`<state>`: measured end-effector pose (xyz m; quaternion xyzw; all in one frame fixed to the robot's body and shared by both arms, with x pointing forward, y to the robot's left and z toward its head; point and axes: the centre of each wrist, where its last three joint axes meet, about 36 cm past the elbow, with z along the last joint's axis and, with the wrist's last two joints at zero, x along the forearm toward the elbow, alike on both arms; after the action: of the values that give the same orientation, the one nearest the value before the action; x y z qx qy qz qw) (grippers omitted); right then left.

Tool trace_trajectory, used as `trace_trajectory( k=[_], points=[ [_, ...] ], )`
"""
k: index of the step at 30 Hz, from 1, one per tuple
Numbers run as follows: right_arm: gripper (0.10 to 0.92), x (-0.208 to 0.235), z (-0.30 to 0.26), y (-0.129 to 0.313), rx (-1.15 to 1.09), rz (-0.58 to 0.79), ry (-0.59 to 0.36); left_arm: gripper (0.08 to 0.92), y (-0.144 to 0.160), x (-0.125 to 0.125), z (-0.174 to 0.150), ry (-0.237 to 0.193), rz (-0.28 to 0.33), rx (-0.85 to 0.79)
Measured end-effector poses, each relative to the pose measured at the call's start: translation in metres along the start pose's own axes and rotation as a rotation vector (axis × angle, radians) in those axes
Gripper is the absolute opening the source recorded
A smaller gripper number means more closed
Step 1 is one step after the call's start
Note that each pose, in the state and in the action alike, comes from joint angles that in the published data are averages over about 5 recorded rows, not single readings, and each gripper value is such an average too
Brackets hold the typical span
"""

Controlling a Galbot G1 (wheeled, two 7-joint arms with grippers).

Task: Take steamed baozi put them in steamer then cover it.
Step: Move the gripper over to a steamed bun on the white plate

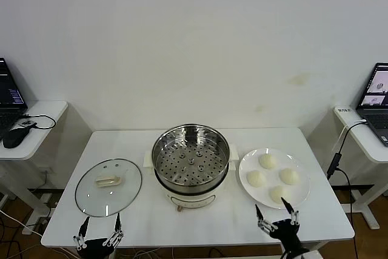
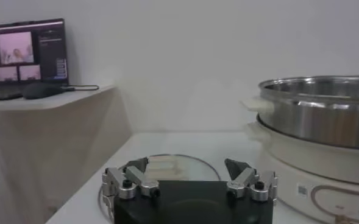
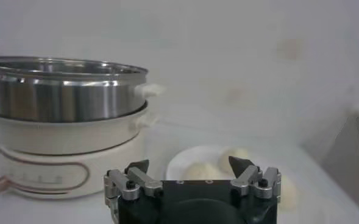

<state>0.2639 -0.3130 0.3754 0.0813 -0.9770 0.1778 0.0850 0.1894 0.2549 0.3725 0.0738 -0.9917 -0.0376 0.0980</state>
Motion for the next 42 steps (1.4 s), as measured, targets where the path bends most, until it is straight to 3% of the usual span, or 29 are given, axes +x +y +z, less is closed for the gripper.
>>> trace_trajectory(
  k=[7, 15, 26, 34, 42],
  points=[
    [0.823, -0.034, -0.014, -0.051, 0.276, -0.032, 0.002, 0.823, 0.006, -0.008, -0.008, -0.022, -0.002, -0.039],
    [0.823, -0.093, -0.046, -0.123, 0.591, -0.172, 0.036, 0.823, 0.01, -0.013, -0.012, -0.043, 0.012, -0.087],
    [0.823, -0.178, -0.099, -0.205, 0.881, -0.455, 0.192, 0.823, 0.013, -0.016, -0.014, -0.066, -0.004, -0.112],
    [0.823, -0.228, -0.119, -0.224, 0.969, -0.648, 0.31, 0.823, 0.017, -0.019, -0.013, -0.069, -0.015, -0.128],
    [0.823, -0.277, -0.129, -0.214, 1.033, -0.779, 0.39, 0.823, 0.019, -0.024, -0.015, -0.078, -0.021, -0.133]
  ],
)
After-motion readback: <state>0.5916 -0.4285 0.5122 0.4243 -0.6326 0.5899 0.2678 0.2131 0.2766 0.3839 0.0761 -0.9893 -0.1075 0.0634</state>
